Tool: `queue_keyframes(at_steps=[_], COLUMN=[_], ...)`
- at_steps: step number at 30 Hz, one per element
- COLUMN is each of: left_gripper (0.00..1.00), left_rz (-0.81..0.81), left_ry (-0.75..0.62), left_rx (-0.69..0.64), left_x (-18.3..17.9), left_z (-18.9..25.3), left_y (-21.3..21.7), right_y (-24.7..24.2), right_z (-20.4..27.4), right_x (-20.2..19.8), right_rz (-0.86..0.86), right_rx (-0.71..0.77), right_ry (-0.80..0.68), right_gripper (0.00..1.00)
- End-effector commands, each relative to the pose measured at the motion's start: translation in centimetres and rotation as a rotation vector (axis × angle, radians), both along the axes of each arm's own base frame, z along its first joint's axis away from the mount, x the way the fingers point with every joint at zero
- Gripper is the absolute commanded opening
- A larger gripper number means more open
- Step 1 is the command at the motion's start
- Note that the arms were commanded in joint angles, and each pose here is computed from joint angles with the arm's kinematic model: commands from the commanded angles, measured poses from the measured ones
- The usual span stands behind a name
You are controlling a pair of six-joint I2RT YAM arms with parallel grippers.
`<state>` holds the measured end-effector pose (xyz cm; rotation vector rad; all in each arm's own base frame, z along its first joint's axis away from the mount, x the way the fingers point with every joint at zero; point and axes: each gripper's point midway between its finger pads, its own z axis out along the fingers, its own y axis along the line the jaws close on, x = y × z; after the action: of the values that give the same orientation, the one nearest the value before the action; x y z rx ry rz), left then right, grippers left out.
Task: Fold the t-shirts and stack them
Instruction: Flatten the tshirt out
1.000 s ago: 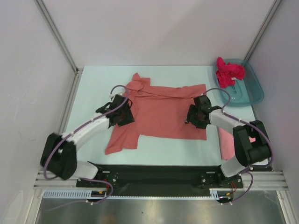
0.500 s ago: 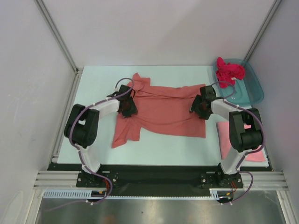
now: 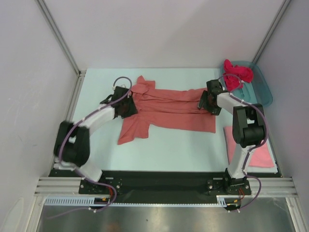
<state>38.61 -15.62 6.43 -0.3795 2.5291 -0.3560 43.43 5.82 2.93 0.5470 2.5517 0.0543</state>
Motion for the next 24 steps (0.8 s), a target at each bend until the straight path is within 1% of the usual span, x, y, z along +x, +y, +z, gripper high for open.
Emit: queue_keyframes(at_steps=[1, 2, 3, 6, 8, 9, 11, 12, 13, 15, 18, 19, 22, 24], left_gripper=[0.52, 0.51, 0.51, 0.5, 0.49, 0.48, 0.48, 0.48, 0.49, 0.48, 0.47, 0.47, 0.43, 0.41], left_rz=[-0.016, -0.018, -0.019, 0.006, 0.034, 0.046, 0.051, 0.056, 0.065, 0.081, 0.086, 0.099, 0.099, 0.083], left_ry=[-0.134, -0.151, -0.152, -0.152, -0.084, -0.049, -0.036, -0.038, -0.034, -0.003, 0.032, 0.028, 0.047, 0.051], left_rx=[0.069, 0.078, 0.096, 0.145, 0.196, 0.201, 0.224, 0.266, 0.284, 0.299, 0.318, 0.347, 0.397, 0.385], left_x=[-3.2, -4.2, -6.2, -9.2, -11.2, -12.3, -13.3, -14.0, -14.2, -15.0, -15.6, -15.5, -15.8, -15.7], left_z=[5.1, 5.7, 5.9, 5.5, 3.4, 2.8, 2.1, 1.5, 1.1, -0.3, -1.6, -1.9, -3.1, -3.5], left_y=[3.0, 3.6, 4.5, 6.4, 7.7, 7.7, 7.6, 7.6, 7.8, 8.0, 8.2, 8.8, 9.6, 9.2], right_y=[0.8, 1.3, 1.8, 3.8, 5.1, 5.4, 6.3, 6.5, 6.8, 7.4, 7.7, 7.8, 8.0, 8.0], right_z=[4.2, 5.3, 6.1, 8.1, 9.1, 9.7, 10.6, 10.5, 11.5, 12.2, 13.1, 13.8, 14.9, 15.2], right_x=[-1.0, -1.4, -1.7, -2.9, -3.6, -4.1, -4.7, -5.2, -5.4, -6.0, -6.9, -7.4, -8.3, -8.7], right_rz=[0.067, 0.091, 0.112, 0.2, 0.241, 0.256, 0.284, 0.293, 0.3, 0.321, 0.346, 0.353, 0.375, 0.38], right_rx=[-0.06, -0.046, -0.039, -0.008, 0.024, 0.037, 0.068, 0.078, 0.096, 0.125, 0.133, 0.137, 0.152, 0.151], right_ry=[-0.051, -0.075, -0.09, -0.14, -0.17, -0.188, -0.217, -0.217, -0.247, -0.263, -0.28, -0.291, -0.32, -0.334], right_gripper=[0.8, 0.81, 0.85, 0.91, 0.92, 0.92, 0.92, 0.92, 0.93, 0.92, 0.93, 0.93, 0.93, 0.93])
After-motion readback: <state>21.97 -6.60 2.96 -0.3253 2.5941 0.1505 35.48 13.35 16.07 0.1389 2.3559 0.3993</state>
